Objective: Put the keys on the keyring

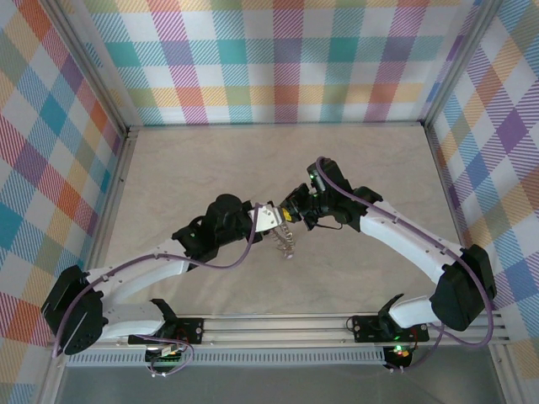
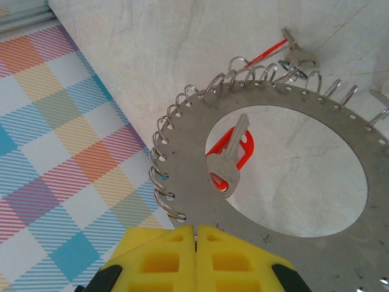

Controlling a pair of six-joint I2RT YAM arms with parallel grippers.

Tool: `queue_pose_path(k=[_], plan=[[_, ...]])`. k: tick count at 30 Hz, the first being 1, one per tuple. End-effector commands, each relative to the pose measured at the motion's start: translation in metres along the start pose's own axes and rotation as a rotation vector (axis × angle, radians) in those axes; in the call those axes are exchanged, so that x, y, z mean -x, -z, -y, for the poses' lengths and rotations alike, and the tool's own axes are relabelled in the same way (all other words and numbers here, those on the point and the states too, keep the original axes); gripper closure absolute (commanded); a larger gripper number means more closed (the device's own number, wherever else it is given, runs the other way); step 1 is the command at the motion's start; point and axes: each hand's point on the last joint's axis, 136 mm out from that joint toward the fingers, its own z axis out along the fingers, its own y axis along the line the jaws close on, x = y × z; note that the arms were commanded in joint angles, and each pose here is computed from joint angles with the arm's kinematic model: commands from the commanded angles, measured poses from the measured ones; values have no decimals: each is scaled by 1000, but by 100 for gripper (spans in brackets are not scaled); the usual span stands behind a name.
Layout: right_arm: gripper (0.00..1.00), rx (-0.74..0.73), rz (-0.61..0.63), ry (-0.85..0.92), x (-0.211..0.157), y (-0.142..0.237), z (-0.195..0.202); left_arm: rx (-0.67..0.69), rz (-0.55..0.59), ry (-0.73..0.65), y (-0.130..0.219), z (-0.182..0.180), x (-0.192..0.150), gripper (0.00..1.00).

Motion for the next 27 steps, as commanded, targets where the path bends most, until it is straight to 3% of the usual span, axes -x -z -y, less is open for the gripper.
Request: queue_pose_path(k=[1,12,16,21,24,27], plan=[[100,52,-50,-36,-14,10,-14,20,12,-46,-3,-9,13,84],[100,61,-57,-43,-17,10,-16,51,-15,-65,-3,-14,10,100],[79,66,14,-49,-8,18,-9,47,10,-57,2,-13,13,100],[65,95,94,-55,8,35,1,45,59,-5,10,-17,18,100],[63,153,118,94,12,44,-9,40,101,36,17,-21,23,100],[63,207,262,456,23,61,-29,13,138,61,25,-23,26,100]])
